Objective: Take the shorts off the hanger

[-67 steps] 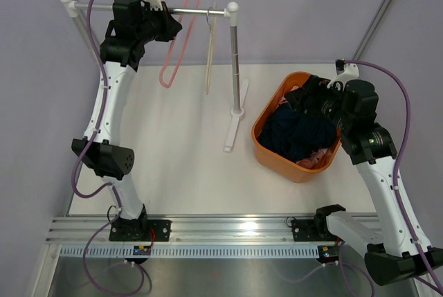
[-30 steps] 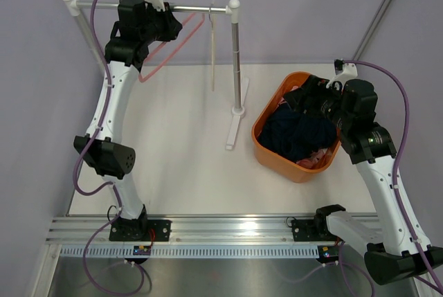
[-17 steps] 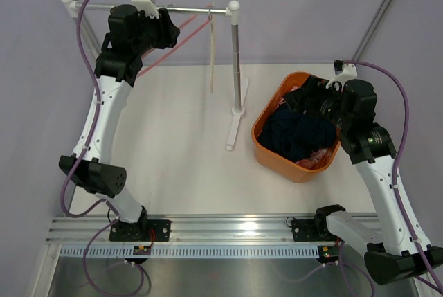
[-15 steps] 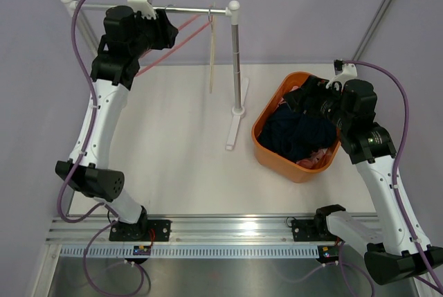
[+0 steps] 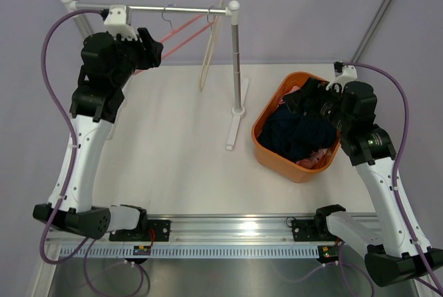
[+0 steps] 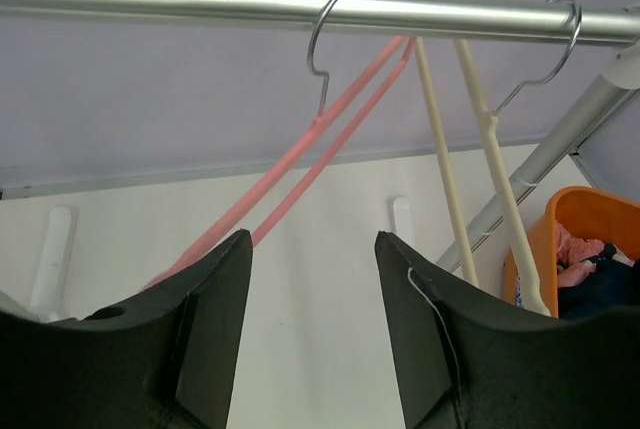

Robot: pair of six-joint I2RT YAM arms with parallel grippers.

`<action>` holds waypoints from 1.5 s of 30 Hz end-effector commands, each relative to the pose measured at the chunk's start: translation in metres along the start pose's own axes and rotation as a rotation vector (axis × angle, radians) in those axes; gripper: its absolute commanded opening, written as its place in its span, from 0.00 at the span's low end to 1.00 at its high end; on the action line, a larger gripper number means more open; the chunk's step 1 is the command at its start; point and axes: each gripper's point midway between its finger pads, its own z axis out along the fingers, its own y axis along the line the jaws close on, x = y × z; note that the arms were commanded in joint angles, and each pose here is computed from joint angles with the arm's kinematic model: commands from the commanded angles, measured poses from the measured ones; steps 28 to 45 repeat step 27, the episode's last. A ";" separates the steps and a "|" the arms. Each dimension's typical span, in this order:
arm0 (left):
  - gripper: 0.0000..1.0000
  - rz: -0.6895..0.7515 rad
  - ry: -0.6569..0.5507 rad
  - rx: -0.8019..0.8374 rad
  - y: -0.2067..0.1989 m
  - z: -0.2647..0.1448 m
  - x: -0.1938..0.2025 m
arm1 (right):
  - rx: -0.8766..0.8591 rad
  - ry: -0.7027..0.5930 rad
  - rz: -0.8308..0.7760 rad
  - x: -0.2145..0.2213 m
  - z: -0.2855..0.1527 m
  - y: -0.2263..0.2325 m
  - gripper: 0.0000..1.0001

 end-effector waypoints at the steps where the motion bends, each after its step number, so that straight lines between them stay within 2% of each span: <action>1: 0.58 -0.040 -0.123 -0.043 0.003 -0.040 -0.028 | -0.043 -0.057 -0.027 -0.013 -0.010 0.010 0.90; 5: 0.63 -0.078 -0.092 0.013 -0.008 -0.067 -0.011 | -0.089 -0.065 -0.030 -0.015 -0.016 0.020 0.98; 9: 0.66 -0.122 -0.038 0.108 -0.024 -0.088 0.020 | -0.102 -0.090 -0.035 -0.019 -0.022 0.024 1.00; 10: 0.99 -0.131 -0.014 0.150 -0.031 -0.092 0.029 | -0.100 -0.094 -0.036 -0.020 -0.024 0.024 0.99; 14: 0.99 -0.139 0.050 0.178 -0.034 -0.110 0.071 | -0.074 -0.102 -0.050 -0.019 -0.028 0.019 0.99; 17: 0.99 -0.144 0.042 0.213 -0.039 -0.126 0.079 | -0.063 -0.113 -0.056 -0.018 -0.031 0.016 1.00; 25: 0.99 -0.112 0.117 0.274 -0.043 -0.132 0.124 | -0.067 -0.133 -0.054 -0.017 -0.036 0.016 0.99; 45: 0.99 -0.107 0.118 0.285 -0.044 -0.133 0.127 | -0.064 -0.138 -0.054 -0.016 -0.037 0.015 0.99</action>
